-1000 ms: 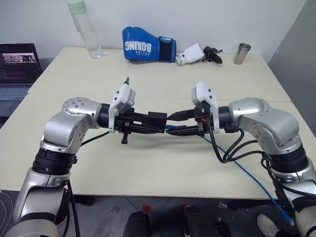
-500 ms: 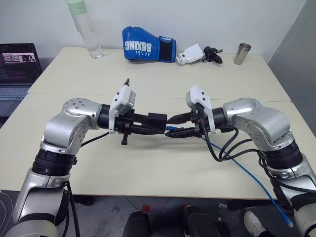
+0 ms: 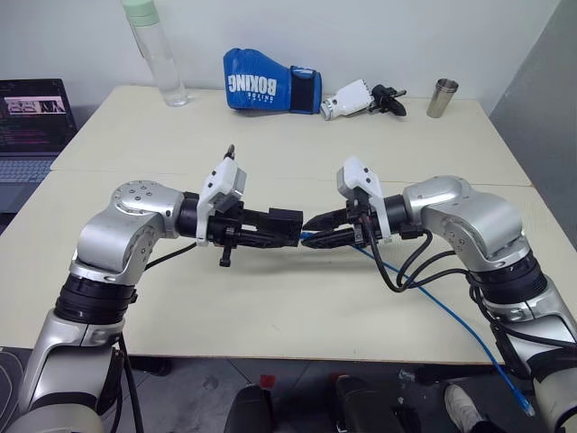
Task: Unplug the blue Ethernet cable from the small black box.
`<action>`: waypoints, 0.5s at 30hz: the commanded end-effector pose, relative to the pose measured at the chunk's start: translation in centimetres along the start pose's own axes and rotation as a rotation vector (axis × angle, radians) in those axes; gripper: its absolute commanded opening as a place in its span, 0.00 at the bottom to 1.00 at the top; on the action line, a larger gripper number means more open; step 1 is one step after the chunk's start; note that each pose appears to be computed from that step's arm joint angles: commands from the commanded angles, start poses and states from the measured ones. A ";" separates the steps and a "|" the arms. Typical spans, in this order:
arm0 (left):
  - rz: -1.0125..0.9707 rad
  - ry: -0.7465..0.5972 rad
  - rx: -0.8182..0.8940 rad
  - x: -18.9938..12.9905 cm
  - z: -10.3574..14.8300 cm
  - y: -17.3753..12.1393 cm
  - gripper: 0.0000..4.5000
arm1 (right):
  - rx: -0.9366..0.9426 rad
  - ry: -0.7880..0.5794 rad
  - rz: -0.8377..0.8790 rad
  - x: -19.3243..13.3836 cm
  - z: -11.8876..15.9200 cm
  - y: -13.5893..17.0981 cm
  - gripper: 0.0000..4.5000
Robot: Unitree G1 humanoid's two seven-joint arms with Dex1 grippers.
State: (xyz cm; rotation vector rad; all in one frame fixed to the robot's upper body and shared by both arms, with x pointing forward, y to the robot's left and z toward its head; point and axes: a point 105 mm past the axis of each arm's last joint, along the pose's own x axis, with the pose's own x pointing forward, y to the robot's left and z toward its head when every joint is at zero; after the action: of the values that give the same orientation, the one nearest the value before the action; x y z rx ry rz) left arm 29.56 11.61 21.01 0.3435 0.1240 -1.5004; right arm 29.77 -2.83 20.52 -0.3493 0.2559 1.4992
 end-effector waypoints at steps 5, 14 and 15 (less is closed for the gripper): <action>0.006 -0.011 0.062 -0.3 0.9 -0.4 0.18 | -0.045 0.008 0.007 0.0 0.9 0.0 0.01; -0.018 0.004 0.075 -0.3 0.6 -0.9 0.18 | -0.017 0.067 0.030 -0.9 -0.1 -0.2 0.01; -0.017 0.004 0.076 -0.3 0.7 -0.9 0.18 | -0.011 0.074 0.029 -1.0 -0.3 -0.3 0.01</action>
State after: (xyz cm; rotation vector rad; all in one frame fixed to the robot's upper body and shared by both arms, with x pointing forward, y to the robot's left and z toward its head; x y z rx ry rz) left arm 29.00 11.61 20.44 0.3511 0.1211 -1.5143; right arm 29.58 -3.22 19.99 -0.3816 0.3147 1.5400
